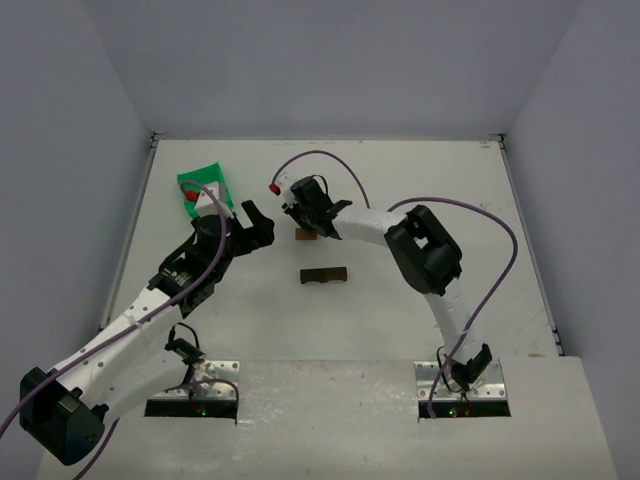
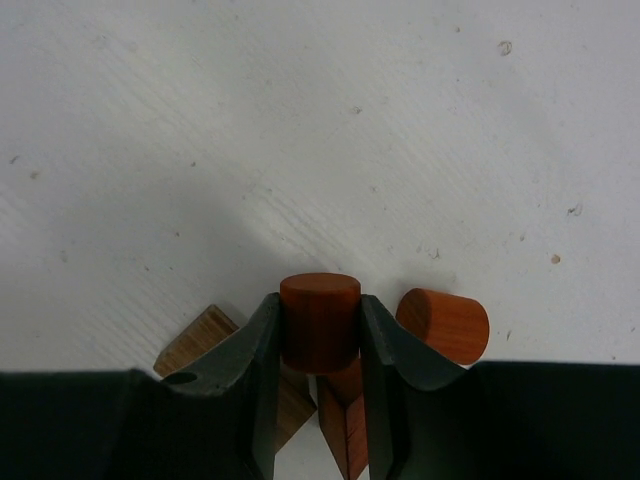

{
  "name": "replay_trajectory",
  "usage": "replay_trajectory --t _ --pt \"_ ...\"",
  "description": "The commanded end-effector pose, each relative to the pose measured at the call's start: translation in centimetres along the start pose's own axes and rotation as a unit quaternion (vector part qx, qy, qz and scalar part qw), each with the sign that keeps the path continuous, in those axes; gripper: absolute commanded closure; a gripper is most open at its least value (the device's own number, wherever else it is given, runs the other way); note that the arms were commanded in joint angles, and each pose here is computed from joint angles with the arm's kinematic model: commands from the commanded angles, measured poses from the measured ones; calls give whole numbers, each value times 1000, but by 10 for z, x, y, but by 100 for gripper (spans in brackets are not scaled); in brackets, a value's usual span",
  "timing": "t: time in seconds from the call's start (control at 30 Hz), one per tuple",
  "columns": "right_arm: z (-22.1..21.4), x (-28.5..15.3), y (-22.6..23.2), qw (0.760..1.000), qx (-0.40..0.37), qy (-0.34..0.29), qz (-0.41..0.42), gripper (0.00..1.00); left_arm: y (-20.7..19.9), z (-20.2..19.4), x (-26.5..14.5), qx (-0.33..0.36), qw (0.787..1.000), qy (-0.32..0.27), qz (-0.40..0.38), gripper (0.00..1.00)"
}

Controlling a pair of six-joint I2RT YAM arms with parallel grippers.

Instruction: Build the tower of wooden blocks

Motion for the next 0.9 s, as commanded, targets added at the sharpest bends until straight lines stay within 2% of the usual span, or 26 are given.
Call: replay_trajectory --t 0.0,0.1,0.17,0.3,0.4,0.5,0.57,0.67,0.73,0.77,0.87 --pt "74 -43 -12 991 -9 -132 18 86 -11 16 -10 -18 999 -25 -24 0" --pt "85 -72 -11 984 -20 -173 41 87 -14 16 -12 -19 999 -19 -37 0" --pt "74 -89 -4 980 -31 -188 63 88 -17 14 -12 -20 998 -15 -50 0" --pt "72 -152 7 955 -60 -267 116 90 -29 6 -10 -13 995 3 -95 0" --pt "41 -188 21 942 -77 -290 150 91 -44 2 -10 -4 990 23 -142 0" --pt "30 -224 31 921 -98 -331 181 93 -56 -6 -11 7 981 45 -187 0" --pt "1 -242 47 904 -116 -348 219 93 -69 -17 -15 16 966 71 -247 0" --pt "-33 -269 61 876 -141 -396 235 92 -90 -28 -28 29 932 104 -345 0" --pt "-47 -279 67 862 -154 -420 239 92 -96 -42 -33 27 913 136 -383 0" --pt "-57 -281 70 861 -155 -421 240 92 -101 -45 -37 27 902 144 -407 0" --pt "-66 -282 69 866 -152 -419 227 92 -109 -61 -38 18 892 171 -418 0"
Point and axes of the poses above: each gripper's point midway between its finger pads, its own x axis out along the fingers, its own y axis along the line the jaws close on, z = x × y, the point moved 4 cm from there along -x, back along the fingers, and after that the axes turned 1 degree about x, right-handed, at the moved point
